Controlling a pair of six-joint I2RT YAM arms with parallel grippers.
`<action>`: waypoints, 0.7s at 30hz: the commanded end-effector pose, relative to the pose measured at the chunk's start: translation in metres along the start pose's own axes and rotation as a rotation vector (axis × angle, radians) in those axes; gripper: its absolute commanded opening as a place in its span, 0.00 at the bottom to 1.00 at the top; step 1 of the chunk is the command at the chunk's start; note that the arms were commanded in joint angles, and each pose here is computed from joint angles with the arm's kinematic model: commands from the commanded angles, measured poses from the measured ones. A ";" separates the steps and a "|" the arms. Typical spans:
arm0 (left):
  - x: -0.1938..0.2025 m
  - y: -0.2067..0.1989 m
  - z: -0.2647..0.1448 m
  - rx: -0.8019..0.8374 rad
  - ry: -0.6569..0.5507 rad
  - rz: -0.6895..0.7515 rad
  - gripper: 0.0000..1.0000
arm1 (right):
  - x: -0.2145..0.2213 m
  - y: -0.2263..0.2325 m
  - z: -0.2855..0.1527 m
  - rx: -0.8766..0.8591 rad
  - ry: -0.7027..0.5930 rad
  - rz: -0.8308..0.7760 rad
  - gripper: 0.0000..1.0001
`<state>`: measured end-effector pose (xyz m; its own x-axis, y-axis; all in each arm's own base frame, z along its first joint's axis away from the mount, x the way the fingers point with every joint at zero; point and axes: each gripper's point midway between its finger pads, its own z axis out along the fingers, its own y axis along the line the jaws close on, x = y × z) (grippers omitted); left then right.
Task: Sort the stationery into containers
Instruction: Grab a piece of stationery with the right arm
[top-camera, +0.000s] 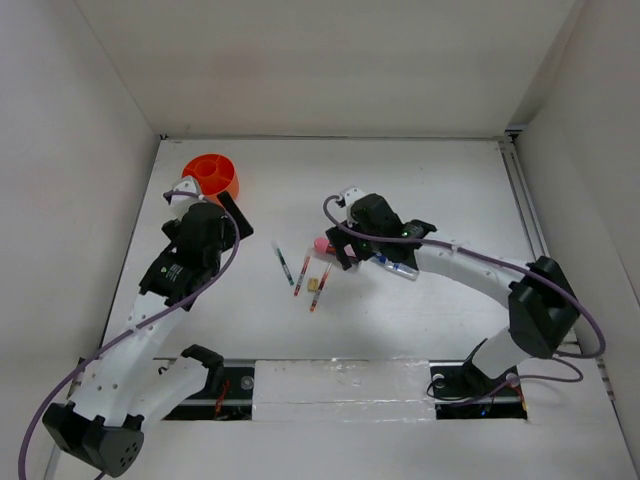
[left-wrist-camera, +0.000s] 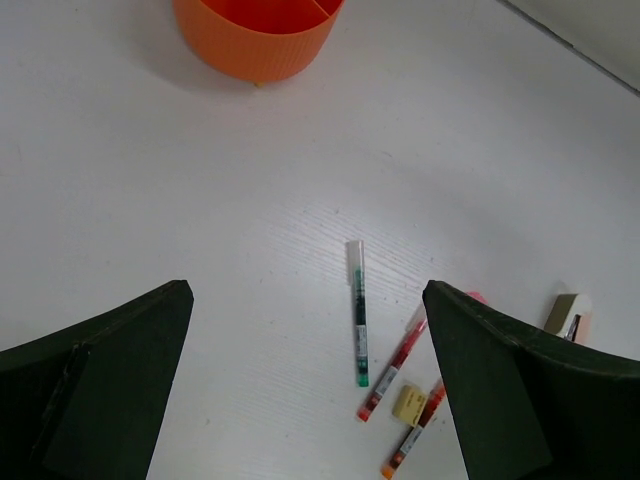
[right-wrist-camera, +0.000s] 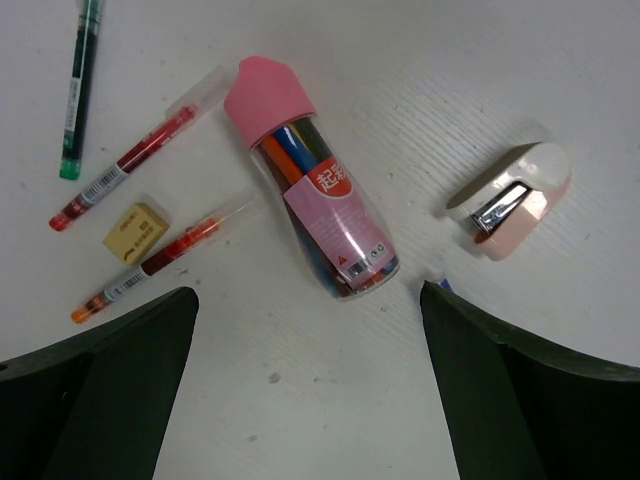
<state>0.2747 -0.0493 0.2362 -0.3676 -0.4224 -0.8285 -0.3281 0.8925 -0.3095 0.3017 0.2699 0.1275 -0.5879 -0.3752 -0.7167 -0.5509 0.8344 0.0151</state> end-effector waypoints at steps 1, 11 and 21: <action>-0.014 -0.010 -0.009 0.058 -0.027 -0.005 1.00 | -0.034 0.006 0.007 -0.078 -0.078 -0.089 0.99; -0.008 -0.018 -0.009 0.108 -0.002 0.024 1.00 | -0.021 -0.006 0.053 -0.148 0.036 -0.228 0.94; -0.010 -0.023 -0.009 0.133 -0.006 0.034 1.00 | 0.002 -0.011 0.073 -0.189 0.126 -0.220 0.89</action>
<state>0.2728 -0.0645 0.2359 -0.4221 -0.3817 -0.8223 -0.2315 0.9223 -0.3093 0.3456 0.2817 0.0655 -0.5294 -0.5976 -0.6021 -0.7438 0.6684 -0.0094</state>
